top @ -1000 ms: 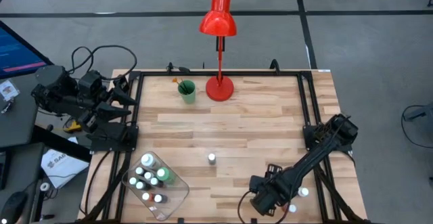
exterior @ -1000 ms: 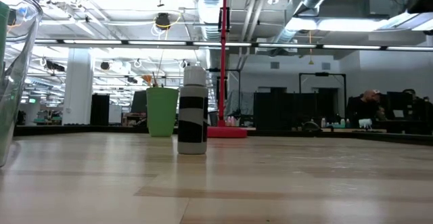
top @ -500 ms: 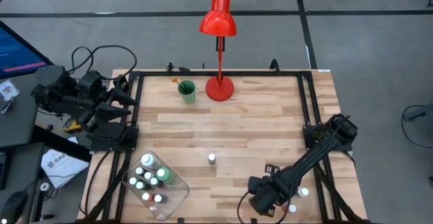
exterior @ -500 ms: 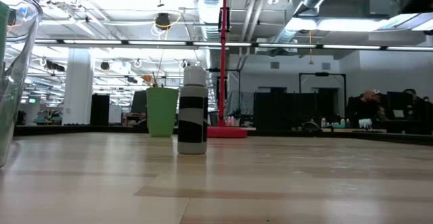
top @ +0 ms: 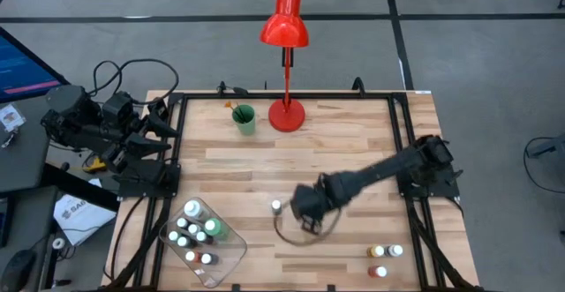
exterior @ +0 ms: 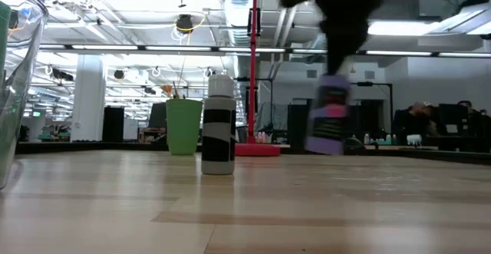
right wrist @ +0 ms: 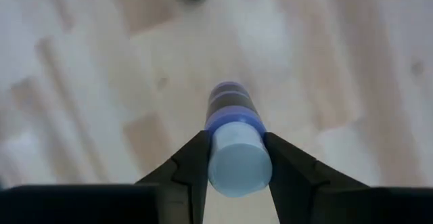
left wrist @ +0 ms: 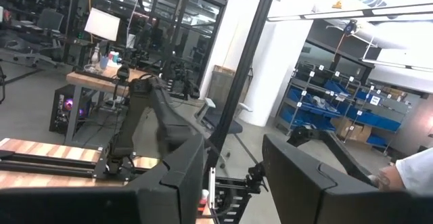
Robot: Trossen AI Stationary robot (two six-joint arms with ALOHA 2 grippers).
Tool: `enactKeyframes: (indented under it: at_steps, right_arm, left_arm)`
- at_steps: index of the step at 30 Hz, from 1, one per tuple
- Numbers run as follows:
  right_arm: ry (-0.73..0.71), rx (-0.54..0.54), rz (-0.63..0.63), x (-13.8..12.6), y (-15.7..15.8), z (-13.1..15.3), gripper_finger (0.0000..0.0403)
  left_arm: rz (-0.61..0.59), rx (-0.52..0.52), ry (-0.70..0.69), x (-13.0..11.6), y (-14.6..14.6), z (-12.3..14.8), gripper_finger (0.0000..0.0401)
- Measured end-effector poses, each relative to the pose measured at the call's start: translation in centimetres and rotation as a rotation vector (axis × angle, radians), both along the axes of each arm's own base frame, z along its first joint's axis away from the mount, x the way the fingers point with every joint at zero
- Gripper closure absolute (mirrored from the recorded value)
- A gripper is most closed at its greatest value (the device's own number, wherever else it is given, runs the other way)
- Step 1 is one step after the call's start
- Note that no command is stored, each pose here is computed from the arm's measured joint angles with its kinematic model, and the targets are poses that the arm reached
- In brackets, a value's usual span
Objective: Pick & Place Paint Supplies
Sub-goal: Move the violet coloring bottle to the center of the table
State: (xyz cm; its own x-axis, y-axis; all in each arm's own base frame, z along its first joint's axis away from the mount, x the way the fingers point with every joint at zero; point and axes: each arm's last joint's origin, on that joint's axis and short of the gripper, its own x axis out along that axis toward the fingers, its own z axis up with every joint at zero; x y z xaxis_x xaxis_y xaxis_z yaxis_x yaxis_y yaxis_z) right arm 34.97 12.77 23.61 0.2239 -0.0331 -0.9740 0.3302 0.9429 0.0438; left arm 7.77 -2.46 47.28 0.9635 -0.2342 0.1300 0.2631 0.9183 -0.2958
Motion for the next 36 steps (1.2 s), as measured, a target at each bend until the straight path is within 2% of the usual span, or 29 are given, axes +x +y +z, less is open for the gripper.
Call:
enactKeyframes:
  at_steps: [6, 13, 23, 30, 36]
  right_arm:
    - [-0.046, -0.003, -0.074, 2.0, -5.2, 0.1, 0.0285]
    - [-0.060, -0.009, -0.109, 2.6, -7.9, 0.2, 0.0283]
    - [-0.051, -0.013, -0.112, 2.5, -8.3, -0.3, 0.0281]
    - [0.027, -0.024, -0.104, 1.7, -7.7, -0.6, 0.0281]
    - [0.033, -0.021, -0.096, 1.6, -7.5, -0.6, 0.0281]
  left_arm:
    - [0.000, 0.000, 0.000, 0.0, 0.0, 0.0, 0.0261]
    - [0.000, 0.000, 0.000, 0.0, 0.0, 0.0, 0.0261]
    - [0.000, 0.002, -0.001, 0.0, 0.0, 0.0, 0.0261]
    - [0.001, 0.004, -0.001, 0.0, 0.0, 0.0, 0.0261]
    - [0.000, 0.004, -0.001, 0.0, 0.0, 0.0, 0.0261]
